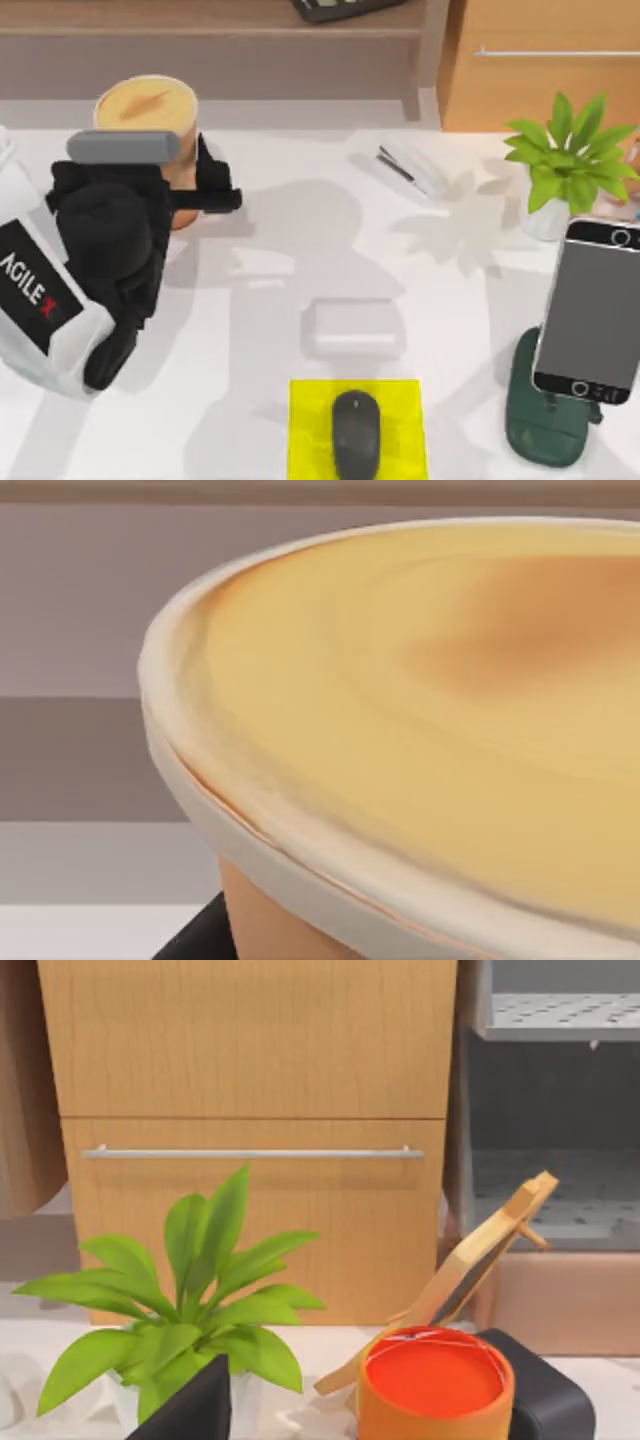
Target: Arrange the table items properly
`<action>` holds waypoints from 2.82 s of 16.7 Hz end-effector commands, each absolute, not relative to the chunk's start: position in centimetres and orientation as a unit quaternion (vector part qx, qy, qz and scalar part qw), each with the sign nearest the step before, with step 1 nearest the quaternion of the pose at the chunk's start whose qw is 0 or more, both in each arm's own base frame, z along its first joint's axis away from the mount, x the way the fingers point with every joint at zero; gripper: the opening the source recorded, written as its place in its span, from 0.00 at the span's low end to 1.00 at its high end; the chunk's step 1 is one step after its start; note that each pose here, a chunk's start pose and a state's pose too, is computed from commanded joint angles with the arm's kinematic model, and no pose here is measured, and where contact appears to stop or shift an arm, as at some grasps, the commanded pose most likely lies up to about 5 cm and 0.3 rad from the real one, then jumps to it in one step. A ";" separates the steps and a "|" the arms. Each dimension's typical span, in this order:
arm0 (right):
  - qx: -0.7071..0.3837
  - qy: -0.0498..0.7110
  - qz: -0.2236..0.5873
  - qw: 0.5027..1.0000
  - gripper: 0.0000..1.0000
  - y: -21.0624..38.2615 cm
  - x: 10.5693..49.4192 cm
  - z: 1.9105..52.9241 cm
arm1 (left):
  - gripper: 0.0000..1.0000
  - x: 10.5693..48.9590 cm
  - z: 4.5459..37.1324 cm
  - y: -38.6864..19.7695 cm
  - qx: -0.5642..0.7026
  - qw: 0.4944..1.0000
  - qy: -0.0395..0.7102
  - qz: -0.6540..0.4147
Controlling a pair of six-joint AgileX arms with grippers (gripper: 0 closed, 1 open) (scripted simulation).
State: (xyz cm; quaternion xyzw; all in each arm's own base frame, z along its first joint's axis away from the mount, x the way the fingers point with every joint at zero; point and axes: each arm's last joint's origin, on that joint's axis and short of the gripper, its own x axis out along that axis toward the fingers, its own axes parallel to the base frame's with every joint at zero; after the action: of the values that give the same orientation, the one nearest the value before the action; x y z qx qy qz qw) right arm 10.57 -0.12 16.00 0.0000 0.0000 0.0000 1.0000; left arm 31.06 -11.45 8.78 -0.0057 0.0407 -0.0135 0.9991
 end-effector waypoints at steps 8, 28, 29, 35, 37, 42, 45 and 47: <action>0.000 0.000 0.000 1.000 1.00 -0.1 10.6 16.0 | 0.00 34.4 16.8 -10.0 0.010 0.999 -0.049 -0.017; 0.000 0.000 0.000 1.000 1.00 -0.1 10.6 16.0 | 0.00 46.0 25.2 0.1 -0.003 0.999 0.050 -0.010; 0.000 0.000 0.000 1.000 1.00 -0.1 10.6 16.0 | 0.00 46.0 25.2 0.1 -0.003 0.999 0.050 -0.010; 0.000 0.000 0.000 1.000 1.00 -0.1 10.6 16.0 | 0.00 45.9 25.4 -0.1 -0.003 0.999 0.047 -0.011; 0.000 0.000 0.000 1.000 1.00 -0.1 10.6 16.0 | 0.00 45.9 25.6 0.0 -0.002 0.999 0.044 -0.011; 0.000 0.000 0.000 1.000 1.00 -0.1 10.6 16.0 | 0.00 46.0 25.2 0.1 -0.003 0.999 0.050 -0.010; 0.000 0.000 0.000 1.000 1.00 -0.1 10.6 16.0 | 0.23 46.0 25.2 0.1 -0.003 0.999 0.050 -0.010; 0.000 0.000 0.000 1.000 1.00 -0.1 10.6 16.0 | 0.38 46.0 25.2 0.1 -0.003 0.999 0.050 -0.010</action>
State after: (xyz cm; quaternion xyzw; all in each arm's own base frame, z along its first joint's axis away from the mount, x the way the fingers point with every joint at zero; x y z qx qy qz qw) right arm 10.57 -0.12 16.00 0.0000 0.0000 0.0000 1.0000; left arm 45.97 0.06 25.23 -0.0035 0.0496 -0.0096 0.9987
